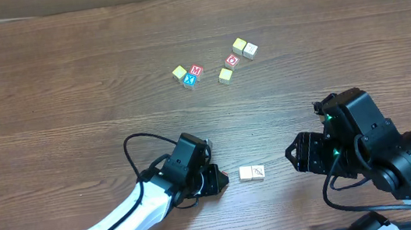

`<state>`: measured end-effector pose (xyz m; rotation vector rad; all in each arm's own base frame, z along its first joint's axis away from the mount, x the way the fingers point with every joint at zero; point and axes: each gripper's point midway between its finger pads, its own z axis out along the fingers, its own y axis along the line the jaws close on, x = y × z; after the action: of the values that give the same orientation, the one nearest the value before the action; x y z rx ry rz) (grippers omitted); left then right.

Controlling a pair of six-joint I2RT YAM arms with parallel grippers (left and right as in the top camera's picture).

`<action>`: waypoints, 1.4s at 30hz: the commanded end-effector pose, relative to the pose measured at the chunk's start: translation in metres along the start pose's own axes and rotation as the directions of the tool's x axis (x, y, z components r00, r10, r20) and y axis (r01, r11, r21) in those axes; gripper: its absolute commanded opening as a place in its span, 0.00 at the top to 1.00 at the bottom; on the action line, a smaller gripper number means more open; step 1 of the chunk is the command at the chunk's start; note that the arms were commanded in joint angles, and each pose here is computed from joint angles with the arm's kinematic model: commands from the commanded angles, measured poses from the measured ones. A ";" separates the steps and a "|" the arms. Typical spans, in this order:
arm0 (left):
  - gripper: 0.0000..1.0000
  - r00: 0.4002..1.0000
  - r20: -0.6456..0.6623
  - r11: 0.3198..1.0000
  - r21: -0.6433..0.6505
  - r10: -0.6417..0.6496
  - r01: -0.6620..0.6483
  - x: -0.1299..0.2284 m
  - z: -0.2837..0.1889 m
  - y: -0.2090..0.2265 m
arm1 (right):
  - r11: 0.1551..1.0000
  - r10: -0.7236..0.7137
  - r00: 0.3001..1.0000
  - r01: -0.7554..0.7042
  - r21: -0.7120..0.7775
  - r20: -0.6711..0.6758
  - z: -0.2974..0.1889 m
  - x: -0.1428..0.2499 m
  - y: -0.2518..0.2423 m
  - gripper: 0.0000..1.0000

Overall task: Flip 3 blocks
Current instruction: 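Carry the fish block with the left gripper toward the front pair, then lower the fish block left of the front pair and push it against them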

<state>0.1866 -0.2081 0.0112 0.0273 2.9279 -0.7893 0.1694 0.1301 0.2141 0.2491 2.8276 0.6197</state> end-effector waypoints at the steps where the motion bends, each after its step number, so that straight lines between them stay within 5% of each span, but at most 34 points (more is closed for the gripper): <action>1: 0.96 0.999 -0.037 0.999 0.031 -0.018 0.019 0.007 0.007 -0.007 | 1.000 -0.010 0.999 0.010 -0.015 0.032 -0.009 -0.005 0.004 0.45; 42: 0.96 0.998 -0.005 0.998 0.012 -0.055 0.055 0.004 0.012 -0.009 | 1.000 -0.006 1.000 0.006 -0.004 0.018 -0.009 -0.002 0.001 0.44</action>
<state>0.1854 -0.2246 0.0102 -0.0245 2.9229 -0.8454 0.1649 0.1278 0.2118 0.2549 2.8497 0.6062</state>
